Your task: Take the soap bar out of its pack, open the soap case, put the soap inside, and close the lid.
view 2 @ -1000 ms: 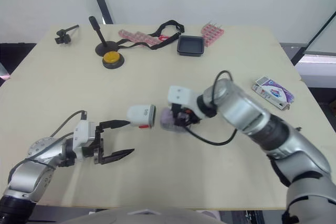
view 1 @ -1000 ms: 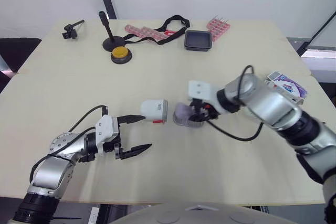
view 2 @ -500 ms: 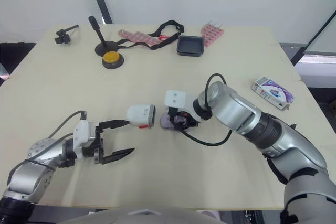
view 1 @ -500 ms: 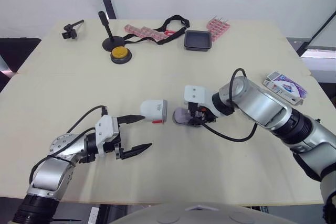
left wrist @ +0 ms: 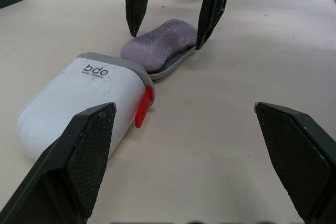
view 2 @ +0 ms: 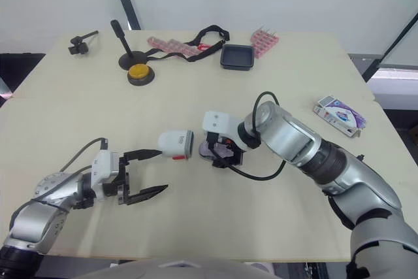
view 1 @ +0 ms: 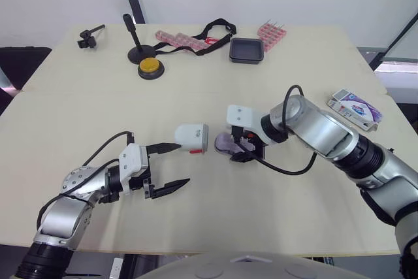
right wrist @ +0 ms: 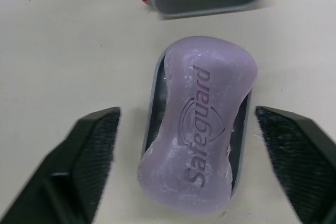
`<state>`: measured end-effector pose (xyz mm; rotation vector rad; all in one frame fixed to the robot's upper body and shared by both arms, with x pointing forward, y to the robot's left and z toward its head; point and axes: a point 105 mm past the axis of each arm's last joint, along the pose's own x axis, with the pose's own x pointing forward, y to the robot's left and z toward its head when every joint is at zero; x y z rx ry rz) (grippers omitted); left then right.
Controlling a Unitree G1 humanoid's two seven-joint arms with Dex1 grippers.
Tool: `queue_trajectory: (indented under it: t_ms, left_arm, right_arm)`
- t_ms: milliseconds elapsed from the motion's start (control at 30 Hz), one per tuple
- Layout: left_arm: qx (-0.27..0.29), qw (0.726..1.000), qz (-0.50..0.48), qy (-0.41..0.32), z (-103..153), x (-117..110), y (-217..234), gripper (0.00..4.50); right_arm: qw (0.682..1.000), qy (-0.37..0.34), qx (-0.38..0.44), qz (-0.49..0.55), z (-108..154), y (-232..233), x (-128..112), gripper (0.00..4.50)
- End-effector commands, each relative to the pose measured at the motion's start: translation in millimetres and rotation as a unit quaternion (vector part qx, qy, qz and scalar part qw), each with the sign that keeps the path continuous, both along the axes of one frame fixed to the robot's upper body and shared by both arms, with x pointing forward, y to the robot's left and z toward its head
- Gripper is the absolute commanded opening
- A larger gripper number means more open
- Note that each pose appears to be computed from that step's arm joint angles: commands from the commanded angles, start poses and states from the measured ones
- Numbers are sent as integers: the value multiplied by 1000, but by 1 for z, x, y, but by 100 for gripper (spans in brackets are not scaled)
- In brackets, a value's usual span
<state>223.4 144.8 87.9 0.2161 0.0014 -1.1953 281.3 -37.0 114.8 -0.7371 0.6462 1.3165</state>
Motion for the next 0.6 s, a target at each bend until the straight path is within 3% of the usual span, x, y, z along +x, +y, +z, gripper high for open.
queue_trajectory:
  t_ms: [33,167,267,333,400,600]
  left_arm:
    - [1,1000,-7,-15,6,-1,0,450]
    - [6,1000,-9,-19,8,3,2,450]
    - [7,1000,-9,-19,8,3,2,450]
    - [25,999,-19,-35,13,14,5,450]
    - [31,998,-21,-42,18,22,7,450]
    - [60,994,-55,-74,31,44,3,450]
  right_arm:
    - [998,-34,54,-6,25,-2,2,447]
    - [988,-35,153,1,43,-6,-10,447]
    - [985,-36,171,7,46,-7,-13,447]
    - [958,-46,284,-18,50,-29,-27,447]
    - [938,-68,339,-35,52,-46,-39,447]
    - [892,-127,419,-116,24,-94,-69,447]
